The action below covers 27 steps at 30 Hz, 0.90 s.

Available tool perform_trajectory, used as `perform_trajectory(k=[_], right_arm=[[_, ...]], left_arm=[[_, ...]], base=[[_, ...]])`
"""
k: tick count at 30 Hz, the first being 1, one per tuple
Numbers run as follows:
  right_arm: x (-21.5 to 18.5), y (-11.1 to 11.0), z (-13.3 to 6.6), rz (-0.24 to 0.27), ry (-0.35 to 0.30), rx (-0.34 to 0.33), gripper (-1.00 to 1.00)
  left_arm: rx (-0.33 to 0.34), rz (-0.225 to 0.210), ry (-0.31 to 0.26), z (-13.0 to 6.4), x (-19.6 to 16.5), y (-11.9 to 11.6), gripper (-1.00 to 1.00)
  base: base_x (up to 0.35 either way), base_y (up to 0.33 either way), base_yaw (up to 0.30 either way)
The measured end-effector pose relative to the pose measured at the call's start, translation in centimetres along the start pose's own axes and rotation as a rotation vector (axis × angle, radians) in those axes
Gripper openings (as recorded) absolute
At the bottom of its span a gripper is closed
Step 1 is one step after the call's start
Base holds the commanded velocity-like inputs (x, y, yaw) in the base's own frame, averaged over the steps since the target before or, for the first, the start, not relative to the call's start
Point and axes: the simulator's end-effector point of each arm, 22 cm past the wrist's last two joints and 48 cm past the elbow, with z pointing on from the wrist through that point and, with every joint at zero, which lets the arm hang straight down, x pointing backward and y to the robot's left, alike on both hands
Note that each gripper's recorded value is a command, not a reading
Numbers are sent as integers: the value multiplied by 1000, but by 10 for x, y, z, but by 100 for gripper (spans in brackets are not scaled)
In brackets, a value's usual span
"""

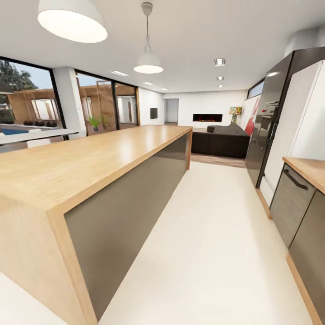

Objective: Set up a coffee station on the kitchen countertop: keep the coffee maker on the countertop, move the bottle of coffee from the kitchen shelf to the counter next to the coffee maker, place a paper coffee filter on top of the coffee maker, put the saucer next to the coffee maker with the coffee cup on the saucer, and place the electric kettle next to the coffee maker.

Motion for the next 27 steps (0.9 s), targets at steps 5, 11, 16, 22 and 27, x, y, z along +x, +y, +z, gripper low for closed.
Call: perform_trajectory(k=[5,11,16,22,27], right_arm=[[0,0,0,0,0,0,100],[0,1,0,0,0,-1,100],[0,1,0,0,0,-1,100],[0,1,0,-1,0,-2,100],[0,1,0,-1,0,-2,100]], left_arm=[[0,0,0,0,0,0,100],[0,0,0,0,0,0,100],[-1,-1,0,0,0,0,100],[-1,-1,0,0,0,0,100],[-1,-1,0,0,0,0,100]], base=[[0,0,-256],[0,0,-256],[0,0,-256],[0,0,-256],[0,0,-256]])
